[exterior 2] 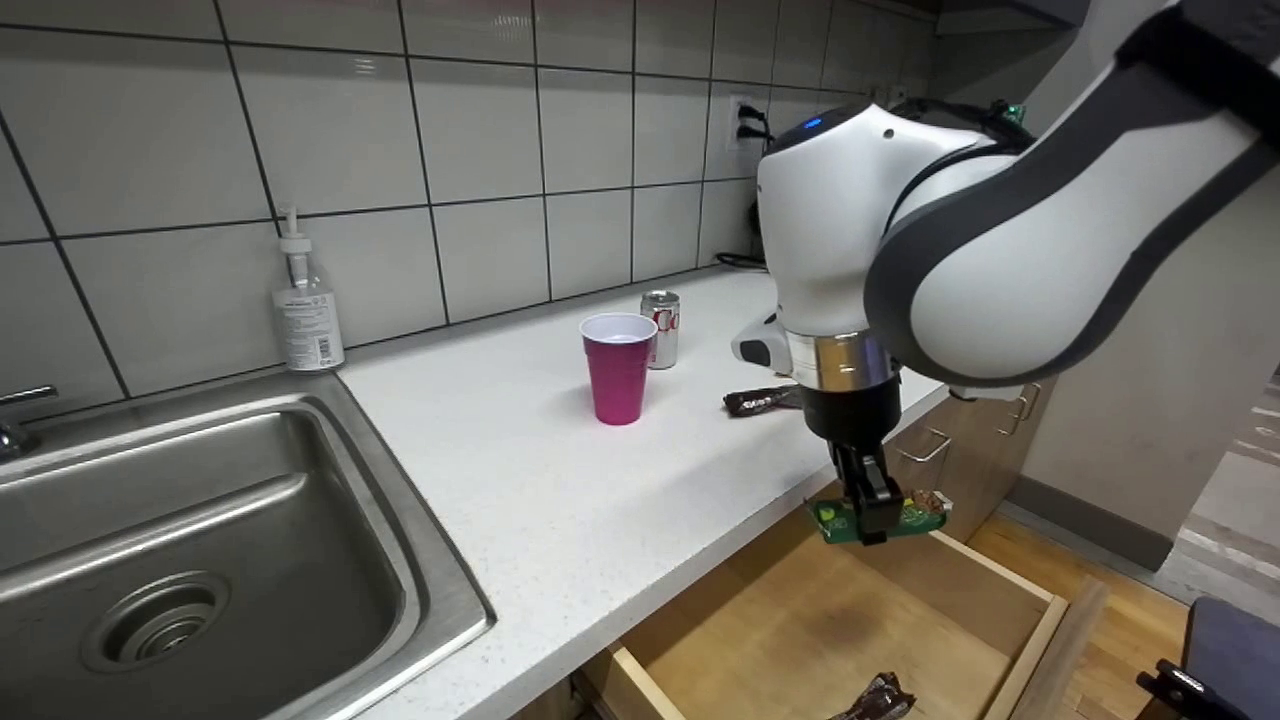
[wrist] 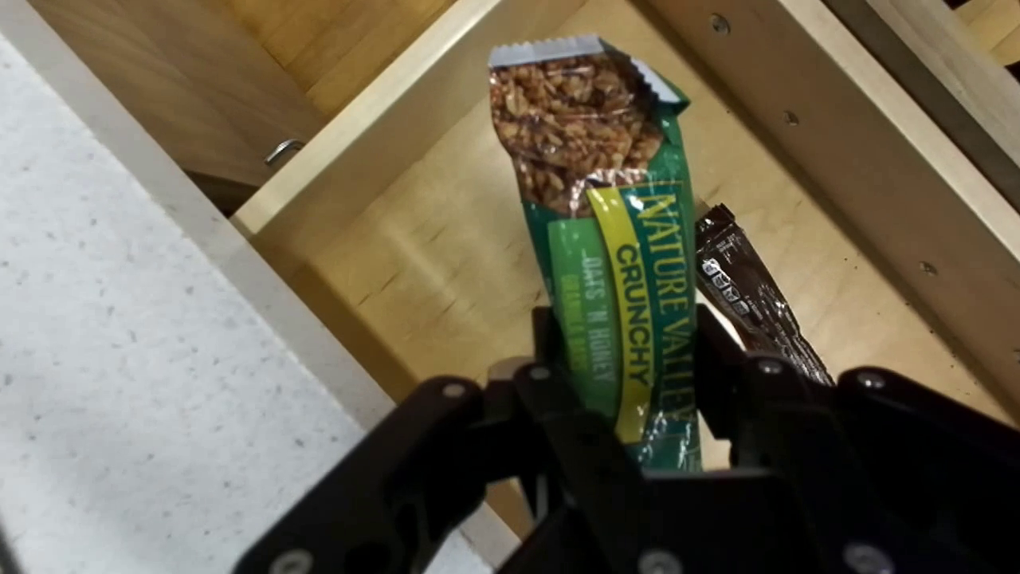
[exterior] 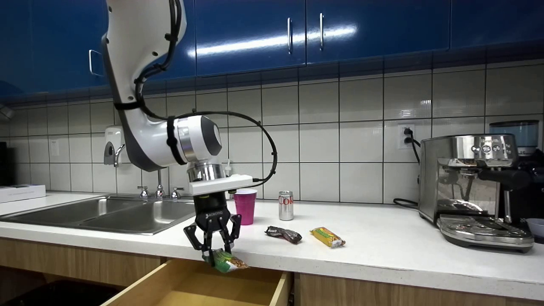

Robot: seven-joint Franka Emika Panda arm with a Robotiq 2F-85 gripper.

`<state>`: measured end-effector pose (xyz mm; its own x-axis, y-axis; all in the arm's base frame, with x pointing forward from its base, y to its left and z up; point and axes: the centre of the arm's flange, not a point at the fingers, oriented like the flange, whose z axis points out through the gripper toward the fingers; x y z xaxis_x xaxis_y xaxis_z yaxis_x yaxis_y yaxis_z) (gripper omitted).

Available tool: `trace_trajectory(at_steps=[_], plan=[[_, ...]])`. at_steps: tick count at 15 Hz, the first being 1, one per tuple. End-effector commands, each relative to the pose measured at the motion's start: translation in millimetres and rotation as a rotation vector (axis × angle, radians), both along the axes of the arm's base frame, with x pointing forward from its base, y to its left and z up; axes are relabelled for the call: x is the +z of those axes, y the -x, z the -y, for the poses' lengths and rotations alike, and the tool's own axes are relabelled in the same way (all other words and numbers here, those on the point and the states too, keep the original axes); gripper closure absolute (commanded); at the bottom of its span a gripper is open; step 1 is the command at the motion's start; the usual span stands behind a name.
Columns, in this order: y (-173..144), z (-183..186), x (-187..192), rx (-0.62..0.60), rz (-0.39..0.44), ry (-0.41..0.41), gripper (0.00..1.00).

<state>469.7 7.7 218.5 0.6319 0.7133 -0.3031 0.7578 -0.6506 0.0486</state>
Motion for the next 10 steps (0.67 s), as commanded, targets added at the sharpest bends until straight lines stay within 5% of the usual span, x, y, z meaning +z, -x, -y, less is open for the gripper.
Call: trace_trajectory(at_steps=[1,10], plan=[[9.1,-4.9,-17.0,0.029,0.035,0.018,0.84],[23.2,-14.1,-71.7,0.07,0.042,0.029,0.84]])
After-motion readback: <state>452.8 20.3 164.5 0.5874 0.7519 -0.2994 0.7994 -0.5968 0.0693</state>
